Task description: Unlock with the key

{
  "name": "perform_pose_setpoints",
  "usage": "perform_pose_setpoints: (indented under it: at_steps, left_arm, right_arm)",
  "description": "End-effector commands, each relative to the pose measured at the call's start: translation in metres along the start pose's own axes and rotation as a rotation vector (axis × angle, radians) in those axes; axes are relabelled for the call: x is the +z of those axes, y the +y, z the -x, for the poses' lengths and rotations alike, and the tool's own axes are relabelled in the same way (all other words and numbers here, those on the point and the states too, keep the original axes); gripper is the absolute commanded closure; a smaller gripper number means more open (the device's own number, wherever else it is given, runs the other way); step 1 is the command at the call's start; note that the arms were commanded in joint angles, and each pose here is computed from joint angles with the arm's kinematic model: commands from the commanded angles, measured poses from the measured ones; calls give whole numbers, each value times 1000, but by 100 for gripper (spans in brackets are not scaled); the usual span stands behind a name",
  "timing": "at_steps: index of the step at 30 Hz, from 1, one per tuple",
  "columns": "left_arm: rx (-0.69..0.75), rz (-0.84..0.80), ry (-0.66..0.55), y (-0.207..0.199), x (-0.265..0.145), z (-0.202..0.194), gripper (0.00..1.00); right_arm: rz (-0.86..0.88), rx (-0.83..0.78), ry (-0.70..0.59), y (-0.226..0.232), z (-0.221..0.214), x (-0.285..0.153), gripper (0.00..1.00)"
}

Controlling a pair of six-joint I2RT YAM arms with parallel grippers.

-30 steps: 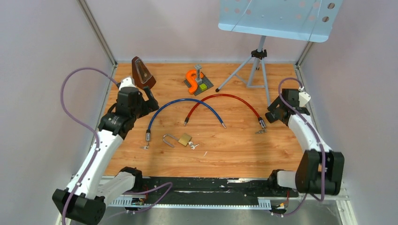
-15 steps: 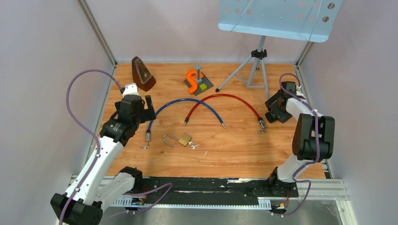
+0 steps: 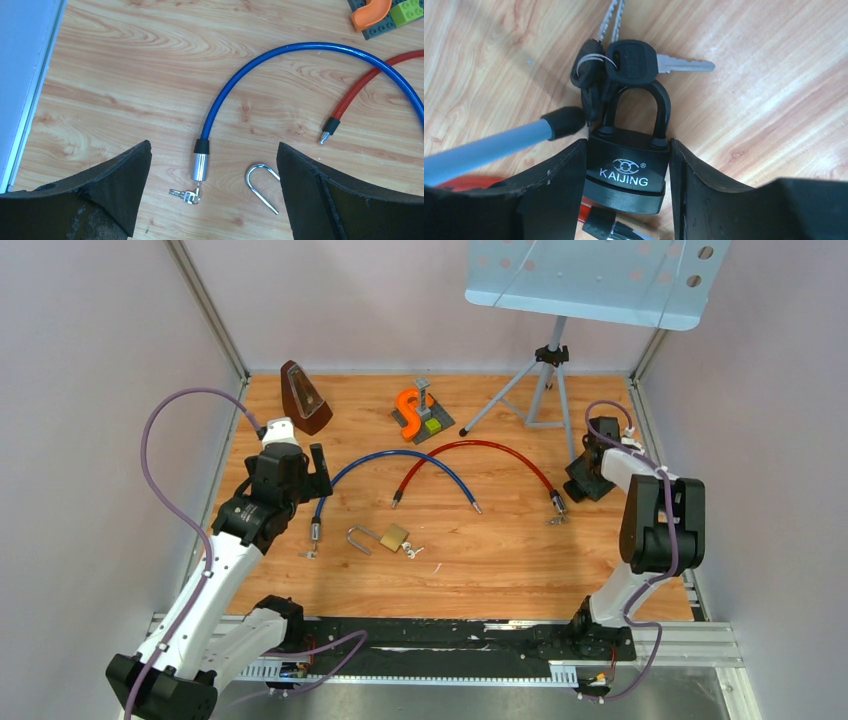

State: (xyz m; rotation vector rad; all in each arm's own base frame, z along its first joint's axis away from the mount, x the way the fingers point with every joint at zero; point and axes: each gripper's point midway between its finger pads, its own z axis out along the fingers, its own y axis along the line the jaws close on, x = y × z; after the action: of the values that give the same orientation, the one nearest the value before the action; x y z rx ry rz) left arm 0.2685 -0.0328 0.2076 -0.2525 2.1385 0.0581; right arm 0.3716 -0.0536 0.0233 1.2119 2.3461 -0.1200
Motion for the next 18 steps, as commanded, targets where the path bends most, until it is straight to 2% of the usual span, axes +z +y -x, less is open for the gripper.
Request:
perform_pose_setpoints:
  at_steps: [1,7,12,15,18]
  left_arm:
    - [3,-7,-47,-1,-2,12,0]
    - [4,-19,-41,-4,-2,11,0]
    - [4,-27,-35,-6,-1,10,0]
    - [7,-29,-33,-6,0,9,0]
    - [8,-30,-31,-7,0,9,0]
  right_arm:
    - [-46,-31,26,-28,-21,-12,77]
    - [124,-72,-54,-21,-12,-60,100]
    - [364,-227,-126,14,-16,-114,100]
    - [501,-368,-132,39,-45,-146,100]
    - [657,-527,-67,63,-93,-172,100]
